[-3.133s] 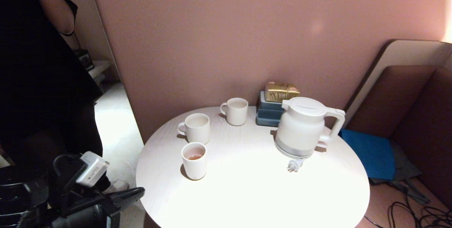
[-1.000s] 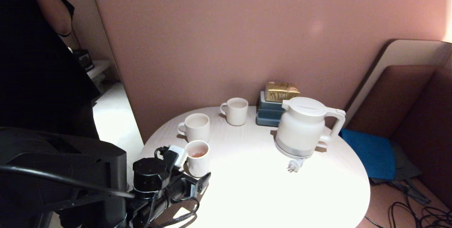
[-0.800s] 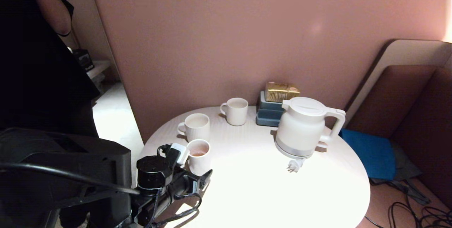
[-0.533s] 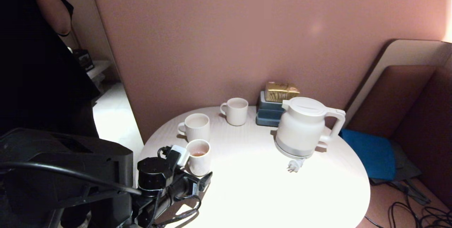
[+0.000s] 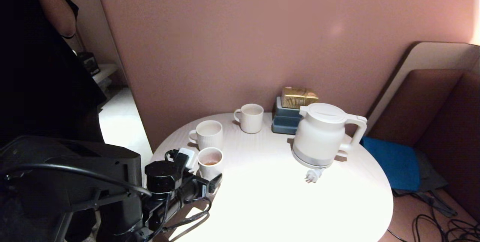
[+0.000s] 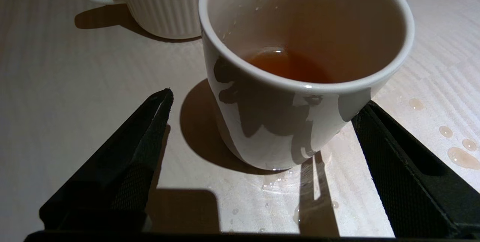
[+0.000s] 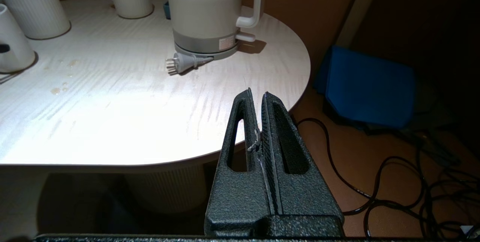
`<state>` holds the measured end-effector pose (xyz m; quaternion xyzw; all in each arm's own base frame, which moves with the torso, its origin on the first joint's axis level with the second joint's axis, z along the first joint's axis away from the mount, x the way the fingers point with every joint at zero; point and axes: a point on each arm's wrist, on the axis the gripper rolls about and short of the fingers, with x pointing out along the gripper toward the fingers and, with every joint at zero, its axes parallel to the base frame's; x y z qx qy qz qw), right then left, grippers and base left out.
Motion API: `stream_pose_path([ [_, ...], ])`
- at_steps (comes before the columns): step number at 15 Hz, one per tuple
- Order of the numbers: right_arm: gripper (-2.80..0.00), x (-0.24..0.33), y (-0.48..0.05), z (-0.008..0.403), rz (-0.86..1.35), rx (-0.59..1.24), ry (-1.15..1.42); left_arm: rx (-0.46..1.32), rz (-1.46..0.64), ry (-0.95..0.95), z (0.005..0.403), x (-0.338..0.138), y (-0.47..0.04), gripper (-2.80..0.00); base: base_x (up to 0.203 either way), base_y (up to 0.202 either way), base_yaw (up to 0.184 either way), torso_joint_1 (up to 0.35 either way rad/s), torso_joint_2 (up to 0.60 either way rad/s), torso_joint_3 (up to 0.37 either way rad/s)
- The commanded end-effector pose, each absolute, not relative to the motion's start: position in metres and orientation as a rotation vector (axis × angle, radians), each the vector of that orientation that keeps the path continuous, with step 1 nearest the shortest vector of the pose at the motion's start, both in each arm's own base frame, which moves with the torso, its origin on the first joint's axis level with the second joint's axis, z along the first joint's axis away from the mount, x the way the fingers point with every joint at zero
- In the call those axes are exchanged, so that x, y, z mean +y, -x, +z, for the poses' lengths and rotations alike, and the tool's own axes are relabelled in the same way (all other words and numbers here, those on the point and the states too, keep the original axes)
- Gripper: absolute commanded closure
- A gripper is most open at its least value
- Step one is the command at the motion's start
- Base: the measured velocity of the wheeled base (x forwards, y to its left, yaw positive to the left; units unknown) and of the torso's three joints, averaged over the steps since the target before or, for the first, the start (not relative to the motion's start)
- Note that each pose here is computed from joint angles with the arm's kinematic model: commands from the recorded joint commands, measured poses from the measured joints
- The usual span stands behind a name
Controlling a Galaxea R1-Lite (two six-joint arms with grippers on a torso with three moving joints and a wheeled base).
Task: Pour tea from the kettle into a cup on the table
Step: Pick up the cup
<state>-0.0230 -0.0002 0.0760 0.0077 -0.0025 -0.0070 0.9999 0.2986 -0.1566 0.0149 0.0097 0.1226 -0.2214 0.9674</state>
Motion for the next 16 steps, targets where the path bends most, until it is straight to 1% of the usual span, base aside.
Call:
stream_pose_path([
  [1, 0.00, 0.000, 0.023, 0.076, -0.014, -0.005, -0.015, 0.226, -0.447, -0.013, 0.017, -0.158, -0.302, -2.80, 0.000, 0.000, 0.000, 0.000, 0.00, 0.000],
  [16, 0.00, 0.000, 0.023, 0.076, -0.014, -0.003, -0.015, 0.210, -0.440, -0.007, 0.007, -0.168, -0.325, -2.80, 0.000, 0.000, 0.000, 0.000, 0.00, 0.000],
])
